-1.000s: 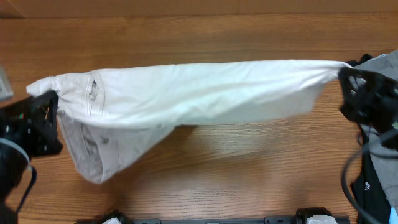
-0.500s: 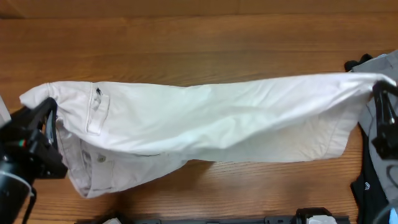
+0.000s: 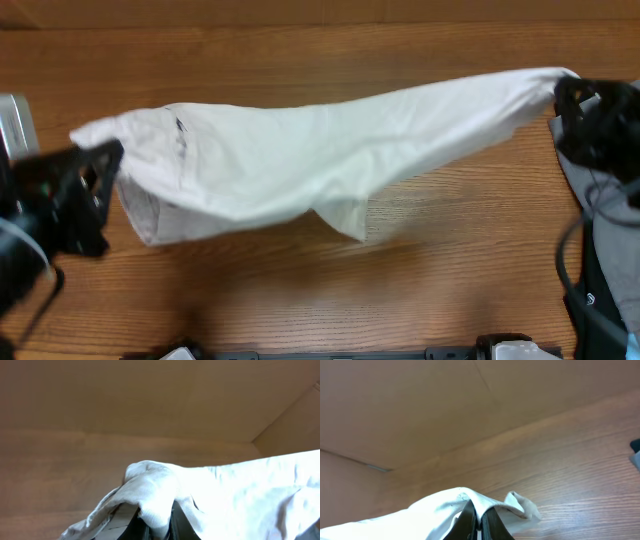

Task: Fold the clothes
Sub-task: 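Lift the pants with both grippers and stretch them apart in the air, then lay the stretched pants down on the table with both grippers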

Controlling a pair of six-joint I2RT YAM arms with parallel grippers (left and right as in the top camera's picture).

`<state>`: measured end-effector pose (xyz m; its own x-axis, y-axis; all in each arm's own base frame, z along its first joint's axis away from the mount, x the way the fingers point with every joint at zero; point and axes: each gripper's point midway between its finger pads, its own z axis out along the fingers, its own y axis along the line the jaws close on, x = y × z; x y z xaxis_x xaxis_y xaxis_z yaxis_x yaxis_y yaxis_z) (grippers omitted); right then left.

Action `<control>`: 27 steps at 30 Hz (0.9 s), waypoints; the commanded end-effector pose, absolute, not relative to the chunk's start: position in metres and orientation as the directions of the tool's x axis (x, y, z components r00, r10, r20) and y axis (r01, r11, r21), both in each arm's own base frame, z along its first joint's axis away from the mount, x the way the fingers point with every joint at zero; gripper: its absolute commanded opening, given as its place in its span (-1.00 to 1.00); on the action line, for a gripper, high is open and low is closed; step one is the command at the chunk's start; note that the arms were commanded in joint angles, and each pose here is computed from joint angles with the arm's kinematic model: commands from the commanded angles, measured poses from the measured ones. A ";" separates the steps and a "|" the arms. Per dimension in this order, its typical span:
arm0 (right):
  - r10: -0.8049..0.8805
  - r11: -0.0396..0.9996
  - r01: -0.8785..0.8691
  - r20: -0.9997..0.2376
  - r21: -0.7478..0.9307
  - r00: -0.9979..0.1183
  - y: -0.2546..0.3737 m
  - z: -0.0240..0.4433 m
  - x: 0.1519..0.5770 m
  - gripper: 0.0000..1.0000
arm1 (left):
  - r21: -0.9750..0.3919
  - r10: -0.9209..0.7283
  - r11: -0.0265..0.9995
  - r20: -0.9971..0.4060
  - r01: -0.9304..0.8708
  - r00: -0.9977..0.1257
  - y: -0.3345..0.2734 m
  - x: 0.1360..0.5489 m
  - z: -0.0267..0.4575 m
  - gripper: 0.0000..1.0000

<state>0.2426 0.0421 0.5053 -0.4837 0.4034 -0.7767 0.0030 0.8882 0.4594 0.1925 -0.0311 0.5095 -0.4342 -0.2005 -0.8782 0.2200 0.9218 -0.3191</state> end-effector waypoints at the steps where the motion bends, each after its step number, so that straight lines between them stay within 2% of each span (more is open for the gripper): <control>1: 0.411 0.885 -0.057 -0.832 0.463 -0.374 0.039 0.535 0.195 -0.92 | -0.217 -0.114 0.923 -0.943 0.318 -0.314 -0.063 0.154 0.533 -0.92; 8: 0.418 0.871 -0.121 -0.848 0.476 -0.326 0.044 0.549 0.165 -0.92 | -0.152 -0.089 0.949 -0.970 0.277 -0.227 -0.068 0.135 0.549 -0.92; 14: 0.420 0.871 -0.122 -0.849 0.477 -0.319 0.045 0.553 0.185 -0.92 | -0.246 -0.198 0.960 -0.933 0.133 -0.301 -0.028 0.171 0.540 -0.92; 20: 0.416 0.874 -0.051 -0.800 0.482 -0.433 0.047 0.525 0.265 -0.92 | -0.356 -0.281 0.930 -0.844 0.086 -0.457 0.015 0.243 0.508 -0.92; 27: 0.396 0.852 -0.029 -0.679 0.523 -0.618 0.069 0.451 0.400 -0.92 | -0.415 -0.279 0.908 -0.699 0.056 -0.658 0.050 0.351 0.432 -0.92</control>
